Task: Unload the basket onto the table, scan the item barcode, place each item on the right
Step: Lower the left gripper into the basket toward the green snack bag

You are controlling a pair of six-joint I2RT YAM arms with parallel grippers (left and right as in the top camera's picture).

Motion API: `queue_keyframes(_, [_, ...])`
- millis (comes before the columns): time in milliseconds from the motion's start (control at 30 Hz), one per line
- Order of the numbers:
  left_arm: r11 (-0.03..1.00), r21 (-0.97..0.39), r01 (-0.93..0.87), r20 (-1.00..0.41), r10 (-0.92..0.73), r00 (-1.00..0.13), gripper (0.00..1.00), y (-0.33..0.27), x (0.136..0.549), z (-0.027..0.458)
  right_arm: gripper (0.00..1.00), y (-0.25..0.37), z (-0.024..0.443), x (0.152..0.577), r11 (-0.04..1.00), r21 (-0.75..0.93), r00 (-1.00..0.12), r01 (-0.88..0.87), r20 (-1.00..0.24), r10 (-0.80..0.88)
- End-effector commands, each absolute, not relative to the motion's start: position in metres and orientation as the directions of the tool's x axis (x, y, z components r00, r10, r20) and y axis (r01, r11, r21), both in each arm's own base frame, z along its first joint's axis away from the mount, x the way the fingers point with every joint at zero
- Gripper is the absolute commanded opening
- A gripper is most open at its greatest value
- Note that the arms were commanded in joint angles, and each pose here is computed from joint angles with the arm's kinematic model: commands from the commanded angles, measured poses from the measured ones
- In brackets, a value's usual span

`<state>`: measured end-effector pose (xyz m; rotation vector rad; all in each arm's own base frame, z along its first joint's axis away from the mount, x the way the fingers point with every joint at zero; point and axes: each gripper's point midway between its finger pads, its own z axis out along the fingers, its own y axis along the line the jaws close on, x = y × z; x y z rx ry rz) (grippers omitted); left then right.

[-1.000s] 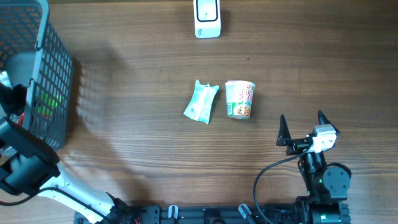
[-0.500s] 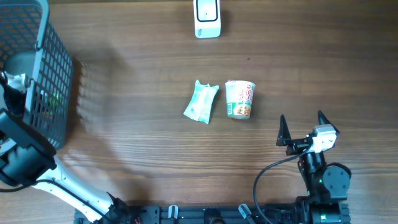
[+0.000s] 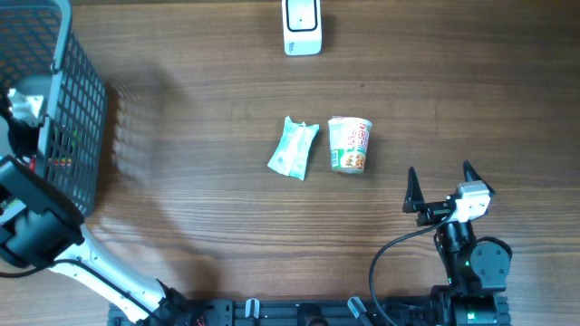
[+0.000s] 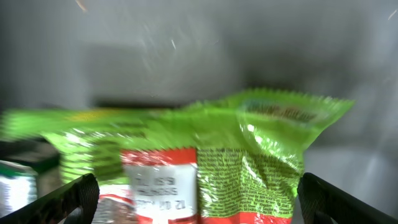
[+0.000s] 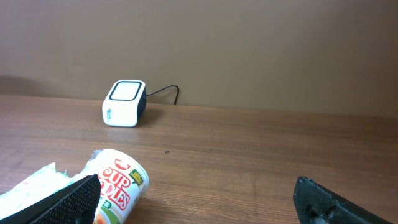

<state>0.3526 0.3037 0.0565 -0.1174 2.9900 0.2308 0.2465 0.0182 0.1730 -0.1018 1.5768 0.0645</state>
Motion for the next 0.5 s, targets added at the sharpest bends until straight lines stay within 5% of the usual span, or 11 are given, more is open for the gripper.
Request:
queue_keyframes(0, [0.976,0.198,-0.095,-0.237,-0.046,-0.970,1.00,0.314,0.372,0.096,1.00,0.017,0.175,0.246,0.995,-0.024,0.004,-0.102,-1.000,-0.023])
queue_keyframes(467, [0.986,0.155,-0.065,-0.029,-0.061,-0.998,1.00,0.292,0.324,0.062,1.00,0.017,0.175,0.246,0.995,-0.024,0.004,-0.102,-1.000,-0.023])
